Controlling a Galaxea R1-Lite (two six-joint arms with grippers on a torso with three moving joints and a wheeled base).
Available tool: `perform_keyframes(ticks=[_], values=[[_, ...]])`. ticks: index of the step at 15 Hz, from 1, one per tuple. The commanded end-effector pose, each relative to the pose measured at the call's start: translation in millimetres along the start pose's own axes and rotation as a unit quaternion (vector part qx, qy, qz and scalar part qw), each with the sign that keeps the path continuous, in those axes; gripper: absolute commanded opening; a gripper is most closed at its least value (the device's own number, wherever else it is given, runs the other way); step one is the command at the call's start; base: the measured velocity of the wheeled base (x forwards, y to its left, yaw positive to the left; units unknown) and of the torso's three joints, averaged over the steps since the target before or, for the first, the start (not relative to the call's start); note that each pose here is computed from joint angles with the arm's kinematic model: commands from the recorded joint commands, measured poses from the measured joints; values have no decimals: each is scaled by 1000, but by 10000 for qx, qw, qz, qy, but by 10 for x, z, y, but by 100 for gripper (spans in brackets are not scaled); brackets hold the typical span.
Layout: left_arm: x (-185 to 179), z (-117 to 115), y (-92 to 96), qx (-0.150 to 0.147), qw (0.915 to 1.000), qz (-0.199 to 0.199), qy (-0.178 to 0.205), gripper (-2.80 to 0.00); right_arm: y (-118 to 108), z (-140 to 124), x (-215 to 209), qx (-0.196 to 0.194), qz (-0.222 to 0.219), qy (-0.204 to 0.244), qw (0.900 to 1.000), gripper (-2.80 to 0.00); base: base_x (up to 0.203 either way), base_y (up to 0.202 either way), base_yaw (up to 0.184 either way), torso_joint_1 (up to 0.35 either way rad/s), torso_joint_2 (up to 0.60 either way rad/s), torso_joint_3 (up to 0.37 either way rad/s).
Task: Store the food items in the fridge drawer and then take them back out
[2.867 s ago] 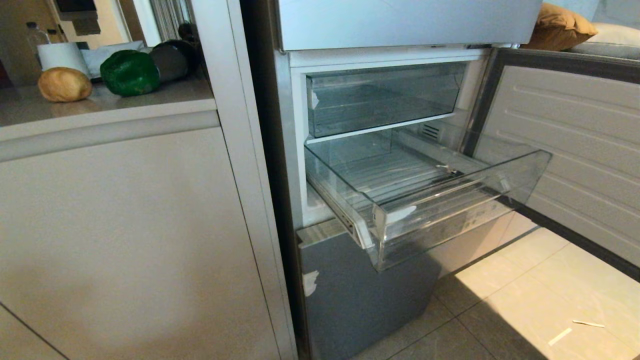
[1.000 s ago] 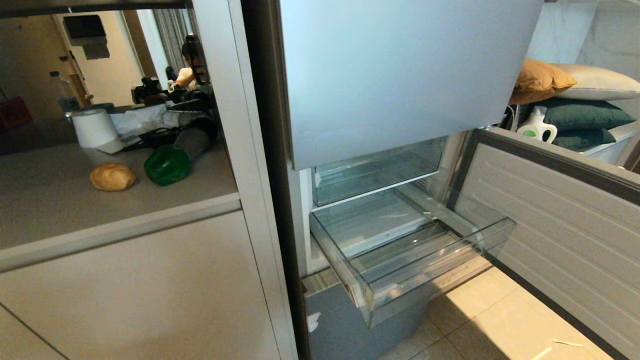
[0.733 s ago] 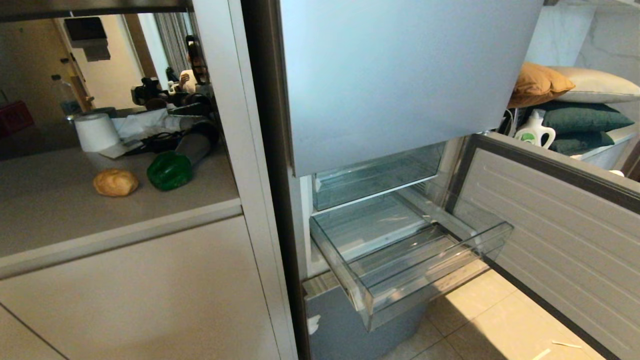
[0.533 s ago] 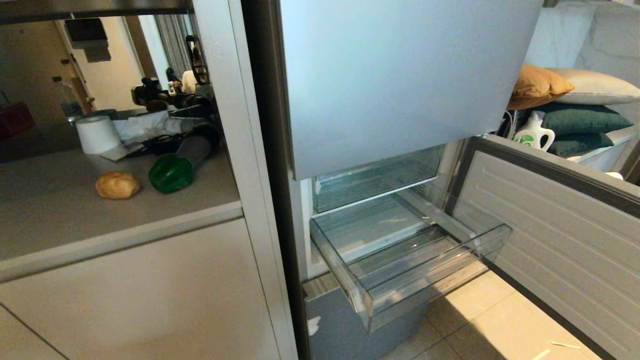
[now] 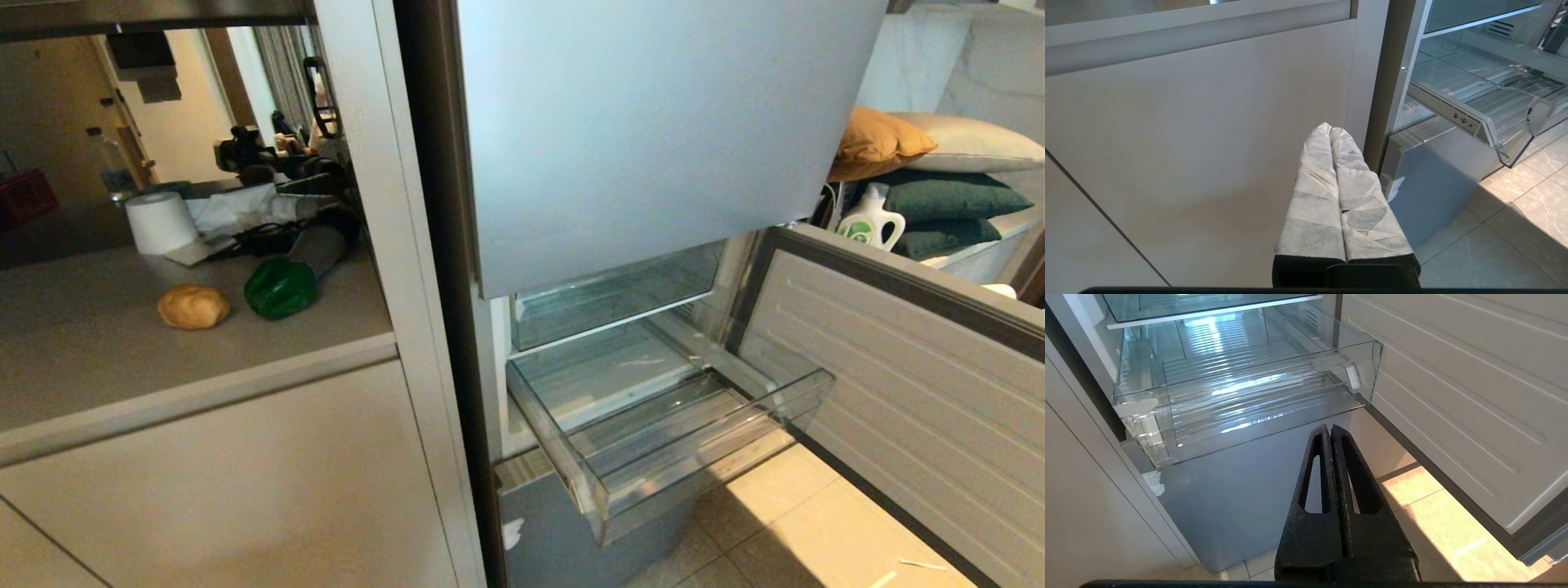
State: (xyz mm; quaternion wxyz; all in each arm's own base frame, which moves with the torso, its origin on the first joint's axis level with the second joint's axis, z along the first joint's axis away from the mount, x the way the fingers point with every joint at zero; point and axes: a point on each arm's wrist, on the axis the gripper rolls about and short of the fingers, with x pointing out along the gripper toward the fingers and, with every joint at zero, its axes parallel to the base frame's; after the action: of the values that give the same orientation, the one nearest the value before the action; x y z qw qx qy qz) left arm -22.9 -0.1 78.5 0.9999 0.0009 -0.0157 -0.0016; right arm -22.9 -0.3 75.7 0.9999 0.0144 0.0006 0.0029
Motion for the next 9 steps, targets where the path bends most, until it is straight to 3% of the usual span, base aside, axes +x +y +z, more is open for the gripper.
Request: perform_keyframes(ticks=[1, 9], values=[[7, -30, 0, -1, 10000, 1, 50, -280, 0, 0, 1, -6, 1, 10, 10000, -280, 0, 0, 0, 0, 0, 0], [7, -30, 0, -14, 10000, 1, 50, -280, 0, 0, 1, -6, 1, 10, 10000, -280, 0, 0, 0, 0, 0, 0]])
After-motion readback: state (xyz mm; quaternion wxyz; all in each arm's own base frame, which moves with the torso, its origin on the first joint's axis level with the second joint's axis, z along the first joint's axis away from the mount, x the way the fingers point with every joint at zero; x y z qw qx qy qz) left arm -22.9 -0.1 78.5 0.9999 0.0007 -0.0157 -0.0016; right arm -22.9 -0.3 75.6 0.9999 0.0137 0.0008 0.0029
